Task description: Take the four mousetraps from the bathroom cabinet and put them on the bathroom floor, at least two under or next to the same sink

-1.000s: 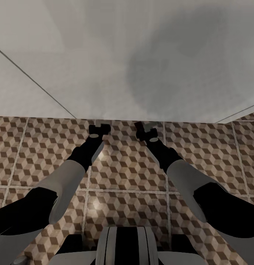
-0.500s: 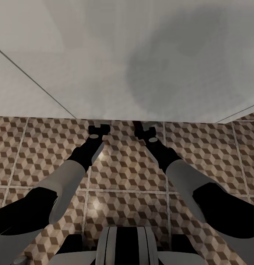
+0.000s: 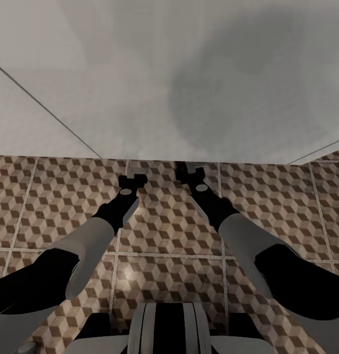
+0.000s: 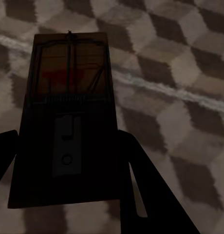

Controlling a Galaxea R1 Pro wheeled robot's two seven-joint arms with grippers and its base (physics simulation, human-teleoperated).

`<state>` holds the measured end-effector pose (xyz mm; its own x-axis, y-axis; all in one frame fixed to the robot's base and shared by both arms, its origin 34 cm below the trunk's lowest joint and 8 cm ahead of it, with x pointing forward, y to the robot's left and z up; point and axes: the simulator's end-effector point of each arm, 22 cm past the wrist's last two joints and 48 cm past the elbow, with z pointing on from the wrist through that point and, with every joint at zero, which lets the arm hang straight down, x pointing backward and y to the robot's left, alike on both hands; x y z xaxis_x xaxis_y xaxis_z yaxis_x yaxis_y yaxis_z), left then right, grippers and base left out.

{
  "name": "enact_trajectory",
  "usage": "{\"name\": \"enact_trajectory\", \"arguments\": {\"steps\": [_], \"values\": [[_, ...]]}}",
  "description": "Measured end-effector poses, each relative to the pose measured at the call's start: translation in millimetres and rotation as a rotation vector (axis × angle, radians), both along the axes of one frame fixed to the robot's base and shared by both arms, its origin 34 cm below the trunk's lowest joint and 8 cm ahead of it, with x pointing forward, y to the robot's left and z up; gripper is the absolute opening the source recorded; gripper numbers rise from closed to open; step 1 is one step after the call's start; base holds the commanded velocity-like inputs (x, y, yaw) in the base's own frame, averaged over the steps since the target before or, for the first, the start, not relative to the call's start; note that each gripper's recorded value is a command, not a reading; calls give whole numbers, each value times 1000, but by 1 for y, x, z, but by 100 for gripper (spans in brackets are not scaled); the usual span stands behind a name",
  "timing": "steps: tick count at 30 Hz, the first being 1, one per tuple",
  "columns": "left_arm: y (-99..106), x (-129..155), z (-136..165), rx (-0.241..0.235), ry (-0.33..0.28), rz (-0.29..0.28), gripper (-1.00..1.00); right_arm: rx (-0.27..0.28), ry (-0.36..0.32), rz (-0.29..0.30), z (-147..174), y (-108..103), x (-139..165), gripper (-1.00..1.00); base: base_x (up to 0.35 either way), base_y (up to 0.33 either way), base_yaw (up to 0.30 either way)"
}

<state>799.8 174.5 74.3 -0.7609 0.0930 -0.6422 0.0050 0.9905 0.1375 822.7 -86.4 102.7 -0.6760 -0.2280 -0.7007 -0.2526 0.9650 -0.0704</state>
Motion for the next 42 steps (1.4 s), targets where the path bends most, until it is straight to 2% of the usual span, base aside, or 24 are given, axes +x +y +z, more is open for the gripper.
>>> {"name": "enact_trajectory", "arguments": {"steps": [8,14,21,24,42], "values": [[-1,1,1,-2,-7,-1,-100,-18,-11,57,1,12,-3,-100,0,0,0],[-2,3,3,-3,-15,-1,-100,-23,-8,66,-1,13,-6,-100,0,0,0],[-5,29,28,-22,-134,12,-100,-28,3,67,-6,10,-10,-100,0,0,0],[-6,33,32,-25,-153,13,-100,-28,2,67,-6,10,-10,-100,0,0,0],[-6,35,34,-25,-169,8,-100,-22,-13,65,-3,11,-8,-100,0,0,0]]}}
